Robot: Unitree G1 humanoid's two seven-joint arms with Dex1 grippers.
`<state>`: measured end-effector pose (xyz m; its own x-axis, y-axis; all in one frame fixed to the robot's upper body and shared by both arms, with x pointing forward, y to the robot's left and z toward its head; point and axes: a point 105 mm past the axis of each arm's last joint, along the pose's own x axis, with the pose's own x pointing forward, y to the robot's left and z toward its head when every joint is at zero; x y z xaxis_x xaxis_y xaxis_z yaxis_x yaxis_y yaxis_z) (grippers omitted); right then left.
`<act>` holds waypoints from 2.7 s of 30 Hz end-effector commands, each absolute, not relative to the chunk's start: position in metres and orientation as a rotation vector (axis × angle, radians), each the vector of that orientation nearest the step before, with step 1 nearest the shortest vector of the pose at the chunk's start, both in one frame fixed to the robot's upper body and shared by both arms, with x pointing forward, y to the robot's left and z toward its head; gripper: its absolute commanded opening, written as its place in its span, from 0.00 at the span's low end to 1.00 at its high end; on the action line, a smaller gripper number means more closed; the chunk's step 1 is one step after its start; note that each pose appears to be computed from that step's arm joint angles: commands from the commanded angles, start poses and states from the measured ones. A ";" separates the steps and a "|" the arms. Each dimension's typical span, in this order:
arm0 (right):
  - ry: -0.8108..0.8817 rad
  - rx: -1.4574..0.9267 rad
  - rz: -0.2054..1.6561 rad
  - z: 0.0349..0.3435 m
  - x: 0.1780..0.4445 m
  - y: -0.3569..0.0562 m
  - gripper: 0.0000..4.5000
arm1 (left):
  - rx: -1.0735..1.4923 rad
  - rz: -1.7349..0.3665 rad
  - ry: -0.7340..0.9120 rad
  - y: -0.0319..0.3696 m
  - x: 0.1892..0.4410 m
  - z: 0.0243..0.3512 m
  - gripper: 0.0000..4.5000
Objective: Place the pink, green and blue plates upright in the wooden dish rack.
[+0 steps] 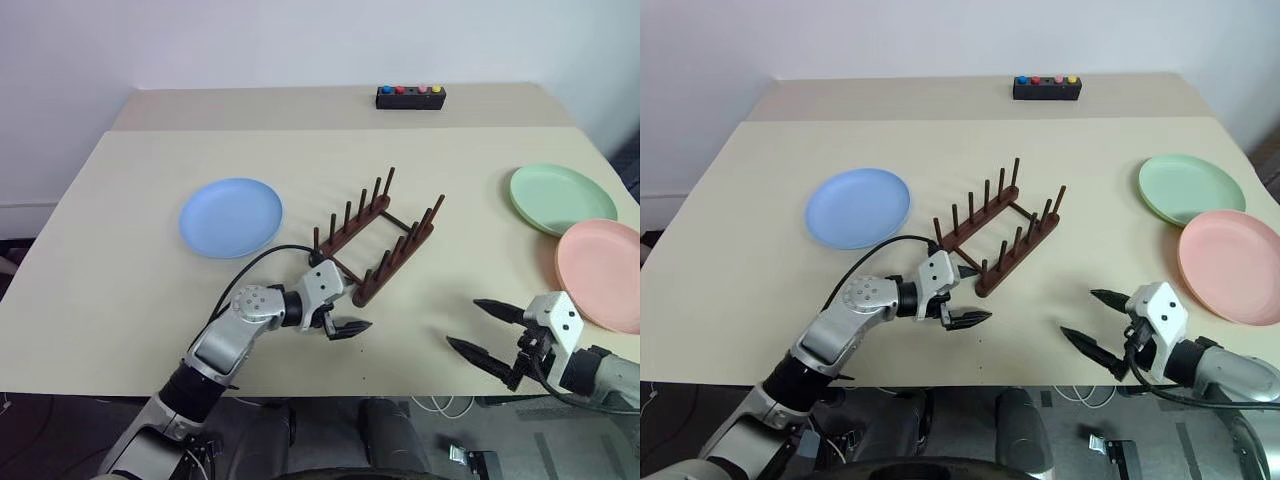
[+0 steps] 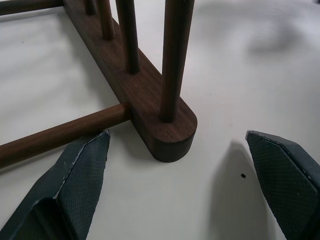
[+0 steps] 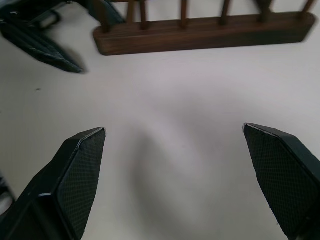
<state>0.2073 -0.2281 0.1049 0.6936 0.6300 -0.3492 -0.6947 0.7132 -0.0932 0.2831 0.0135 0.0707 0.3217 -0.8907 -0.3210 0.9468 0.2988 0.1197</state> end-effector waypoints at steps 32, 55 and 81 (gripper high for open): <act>0.228 -0.272 0.761 0.107 0.217 -0.216 1.00 | 0.491 -1.523 0.103 0.009 0.307 0.083 0.16; 0.252 -0.270 0.709 0.103 0.205 -0.220 1.00 | 0.468 -1.554 0.106 0.005 0.326 0.083 0.46; 0.385 -0.488 0.385 0.086 0.229 -0.286 0.00 | 0.355 -1.521 0.162 0.005 0.274 0.082 0.00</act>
<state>0.2249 -0.2819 0.0798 0.8452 0.2842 -0.4527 -0.4558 0.8256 -0.3326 0.2779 0.0133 0.0733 0.0654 -0.9389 -0.3379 0.9949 0.0351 0.0950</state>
